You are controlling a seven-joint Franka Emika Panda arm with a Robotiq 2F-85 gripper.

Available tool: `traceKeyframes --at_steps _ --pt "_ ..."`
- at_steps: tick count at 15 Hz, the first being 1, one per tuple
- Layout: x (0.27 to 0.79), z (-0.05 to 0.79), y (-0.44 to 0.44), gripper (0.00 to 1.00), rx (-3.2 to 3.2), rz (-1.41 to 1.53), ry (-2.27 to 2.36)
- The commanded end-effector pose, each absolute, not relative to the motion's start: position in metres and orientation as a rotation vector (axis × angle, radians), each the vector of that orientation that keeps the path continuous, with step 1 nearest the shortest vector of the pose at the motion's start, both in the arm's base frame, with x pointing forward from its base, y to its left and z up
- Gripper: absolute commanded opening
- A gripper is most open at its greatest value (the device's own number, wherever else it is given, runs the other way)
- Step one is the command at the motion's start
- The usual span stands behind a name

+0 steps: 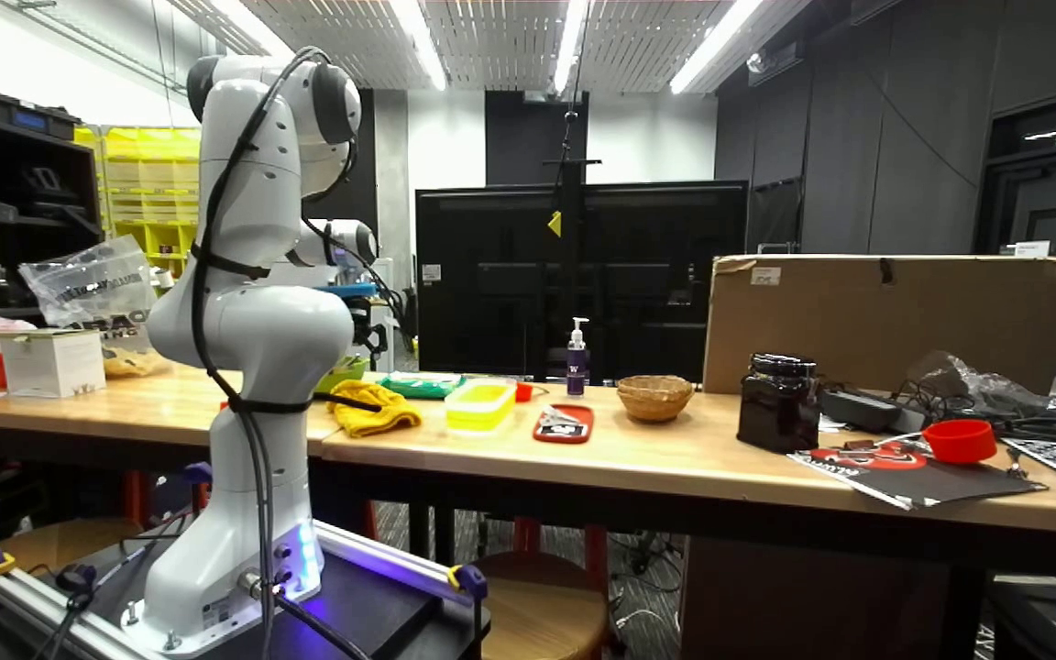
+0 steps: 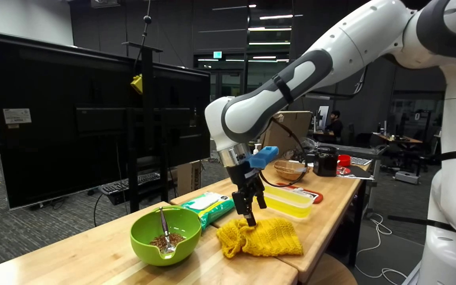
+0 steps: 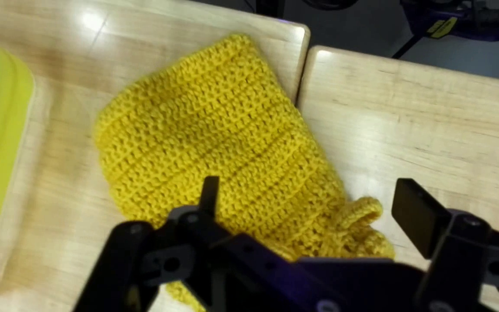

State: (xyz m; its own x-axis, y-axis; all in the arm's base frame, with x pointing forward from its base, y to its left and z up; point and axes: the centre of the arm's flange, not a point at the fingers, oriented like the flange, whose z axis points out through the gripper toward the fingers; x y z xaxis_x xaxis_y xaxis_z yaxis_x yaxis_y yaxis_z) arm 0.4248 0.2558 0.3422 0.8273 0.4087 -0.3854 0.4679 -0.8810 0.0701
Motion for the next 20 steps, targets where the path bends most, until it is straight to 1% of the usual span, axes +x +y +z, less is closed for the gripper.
traceKeyframes --at_steps 1,6,11,12,13,14,20 --pt "0.419 0.339 0.227 1.0 2.891 -0.523 0.49" --pt "0.412 0.307 0.19 1.0 2.949 -0.448 0.251" --pt "0.403 0.287 0.162 1.0 2.925 -0.479 0.169" --pt "0.402 0.285 0.159 0.75 2.923 -0.481 0.169" --pt "0.402 0.283 0.157 0.74 2.92 -0.482 0.176" --pt "0.403 0.282 0.157 0.69 2.916 -0.481 0.184" --pt "0.406 0.278 0.157 0.21 2.921 -0.457 0.23"
